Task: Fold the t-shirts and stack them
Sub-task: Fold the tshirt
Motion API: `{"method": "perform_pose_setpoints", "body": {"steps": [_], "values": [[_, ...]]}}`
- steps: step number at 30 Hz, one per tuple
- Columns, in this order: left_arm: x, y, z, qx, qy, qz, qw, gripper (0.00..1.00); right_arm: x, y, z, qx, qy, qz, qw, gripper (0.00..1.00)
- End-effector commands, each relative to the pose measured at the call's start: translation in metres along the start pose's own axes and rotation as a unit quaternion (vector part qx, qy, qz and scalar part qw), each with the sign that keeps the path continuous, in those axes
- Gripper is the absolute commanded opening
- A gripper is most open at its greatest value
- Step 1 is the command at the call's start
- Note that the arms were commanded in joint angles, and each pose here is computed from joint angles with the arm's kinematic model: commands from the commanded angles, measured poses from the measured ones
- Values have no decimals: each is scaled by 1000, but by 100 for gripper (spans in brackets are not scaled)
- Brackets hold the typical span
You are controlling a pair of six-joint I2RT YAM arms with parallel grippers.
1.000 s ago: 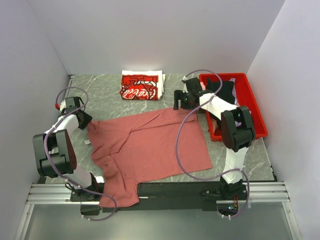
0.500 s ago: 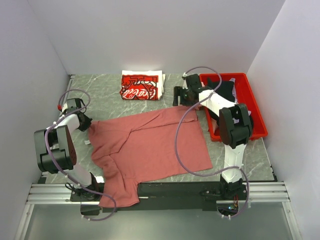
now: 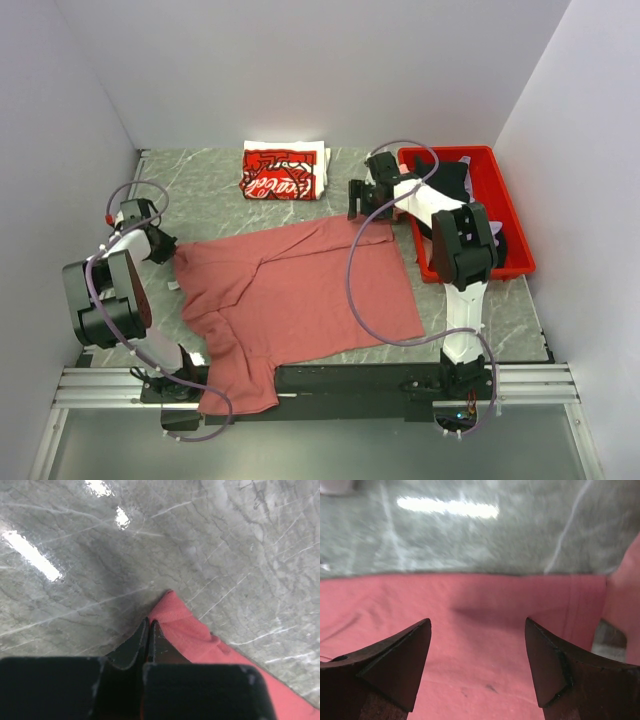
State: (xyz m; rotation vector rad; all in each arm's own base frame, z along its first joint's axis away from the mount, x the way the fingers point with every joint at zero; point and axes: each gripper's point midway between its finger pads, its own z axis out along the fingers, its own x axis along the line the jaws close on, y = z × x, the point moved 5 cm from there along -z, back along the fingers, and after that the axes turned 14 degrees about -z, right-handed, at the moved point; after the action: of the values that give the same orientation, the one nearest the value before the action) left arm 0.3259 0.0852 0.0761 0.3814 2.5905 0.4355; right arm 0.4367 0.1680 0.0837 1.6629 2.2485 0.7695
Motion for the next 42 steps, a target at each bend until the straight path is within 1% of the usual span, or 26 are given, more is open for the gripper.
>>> {"method": "perform_pose_setpoints", "body": {"steps": [1,5,7,12,18,22,25,27,28,29,30,31,33,34,35,36,38,39,41,42], "values": [[-10,10,2,4,-32,-19,999,1,-13,-8,3,19,-18,25,999,81],[-7,16,9,22,-43,-42,998,1,-19,-13,8,34,-16,44,998,81],[-12,19,10,35,-62,-50,996,1,-20,-14,9,37,-17,49,998,81],[-17,27,17,42,-68,-69,994,1,-28,-18,12,44,-16,65,997,80],[-46,39,38,56,-111,-72,990,1,-31,-18,17,49,-18,69,996,80],[-77,54,57,63,-142,-50,987,1,-37,-8,18,40,-23,79,996,80],[-94,63,71,48,-121,-19,991,1,-41,-5,21,40,-27,82,995,80],[-106,69,74,44,-121,2,992,1,-43,-4,23,41,-30,79,996,80],[-104,69,82,45,-114,5,992,1,-45,-1,23,37,-28,80,996,80],[-105,71,84,42,-113,16,993,4,-45,1,24,35,-25,79,996,80],[-112,79,84,33,-118,21,992,8,-46,2,25,35,-24,80,996,80],[-109,76,90,42,-106,25,993,11,-46,7,24,31,-25,80,996,80],[-116,84,90,33,-108,38,993,14,-46,10,24,30,-24,77,996,80],[-112,85,92,32,-91,39,995,16,-46,14,22,26,-22,72,997,80],[-114,89,90,24,-91,47,994,18,-44,17,20,22,-17,70,997,80],[-118,95,87,15,-93,48,994,28,-45,21,18,17,-17,70,997,80],[-122,107,79,-11,-87,48,995,30,-43,32,10,4,-12,60,998,80],[-131,117,72,-28,-92,46,994,34,-43,38,5,-2,-13,58,998,80],[-144,132,56,-42,-89,45,994,40,-41,53,-10,-17,-11,45,999,80],[-148,136,50,-44,-88,44,994,51,-39,58,-16,-24,-8,39,999,80]]}}
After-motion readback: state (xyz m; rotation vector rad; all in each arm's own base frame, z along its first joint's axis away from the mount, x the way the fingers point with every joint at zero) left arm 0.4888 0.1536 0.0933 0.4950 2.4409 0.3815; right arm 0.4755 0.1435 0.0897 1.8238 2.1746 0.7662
